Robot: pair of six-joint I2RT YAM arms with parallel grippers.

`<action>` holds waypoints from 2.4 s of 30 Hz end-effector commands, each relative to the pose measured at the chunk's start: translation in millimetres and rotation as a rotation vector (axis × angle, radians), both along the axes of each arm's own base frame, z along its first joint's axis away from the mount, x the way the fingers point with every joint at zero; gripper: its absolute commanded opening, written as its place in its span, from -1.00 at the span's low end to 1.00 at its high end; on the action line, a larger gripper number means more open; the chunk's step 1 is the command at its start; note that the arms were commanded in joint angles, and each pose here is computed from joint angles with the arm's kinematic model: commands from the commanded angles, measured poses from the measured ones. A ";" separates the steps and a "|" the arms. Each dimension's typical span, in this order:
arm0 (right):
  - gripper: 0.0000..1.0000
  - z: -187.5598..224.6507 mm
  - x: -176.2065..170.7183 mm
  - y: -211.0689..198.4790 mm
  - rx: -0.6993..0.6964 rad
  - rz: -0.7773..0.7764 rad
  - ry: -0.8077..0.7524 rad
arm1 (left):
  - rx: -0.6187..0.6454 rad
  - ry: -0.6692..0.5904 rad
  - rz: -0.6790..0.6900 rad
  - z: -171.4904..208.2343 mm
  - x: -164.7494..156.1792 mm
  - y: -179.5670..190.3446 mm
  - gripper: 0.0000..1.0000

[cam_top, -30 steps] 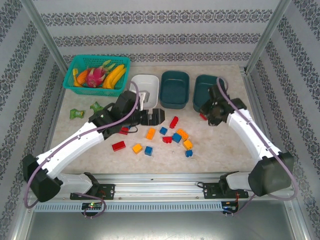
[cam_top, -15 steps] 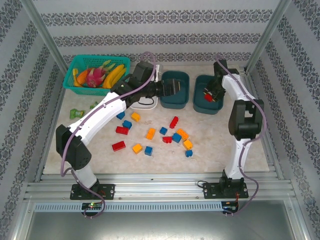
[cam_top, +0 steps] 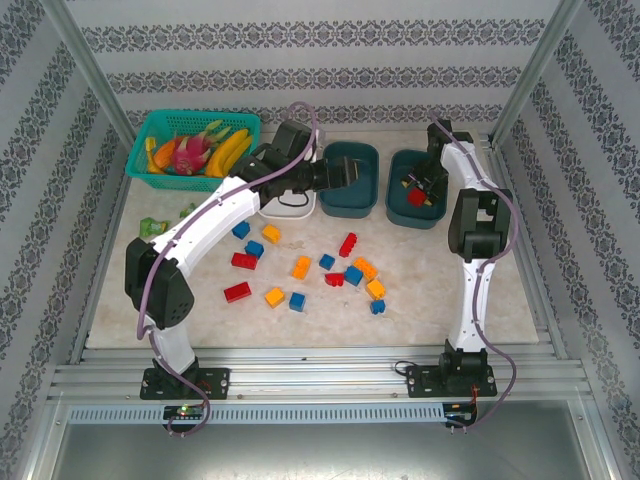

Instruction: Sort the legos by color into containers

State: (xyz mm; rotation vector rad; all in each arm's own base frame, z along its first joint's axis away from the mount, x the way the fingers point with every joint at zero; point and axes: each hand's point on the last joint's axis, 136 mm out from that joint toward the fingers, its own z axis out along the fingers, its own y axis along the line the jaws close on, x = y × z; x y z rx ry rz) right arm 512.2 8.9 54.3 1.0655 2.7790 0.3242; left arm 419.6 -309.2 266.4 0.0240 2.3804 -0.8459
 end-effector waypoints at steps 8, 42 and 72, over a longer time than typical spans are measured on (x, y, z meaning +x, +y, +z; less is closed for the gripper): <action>0.43 199.4 -43.6 59.7 -0.027 0.181 -0.457 | 0.066 0.123 0.274 -7.8 -40.4 123.3 0.91; 0.42 137.3 -248.4 268.7 0.257 0.825 -0.756 | 0.750 0.309 0.016 -208.0 -15.0 254.3 0.45; 0.40 173.5 -227.9 237.6 0.150 0.676 -0.859 | 0.643 0.324 0.066 -151.0 -41.2 232.9 -0.52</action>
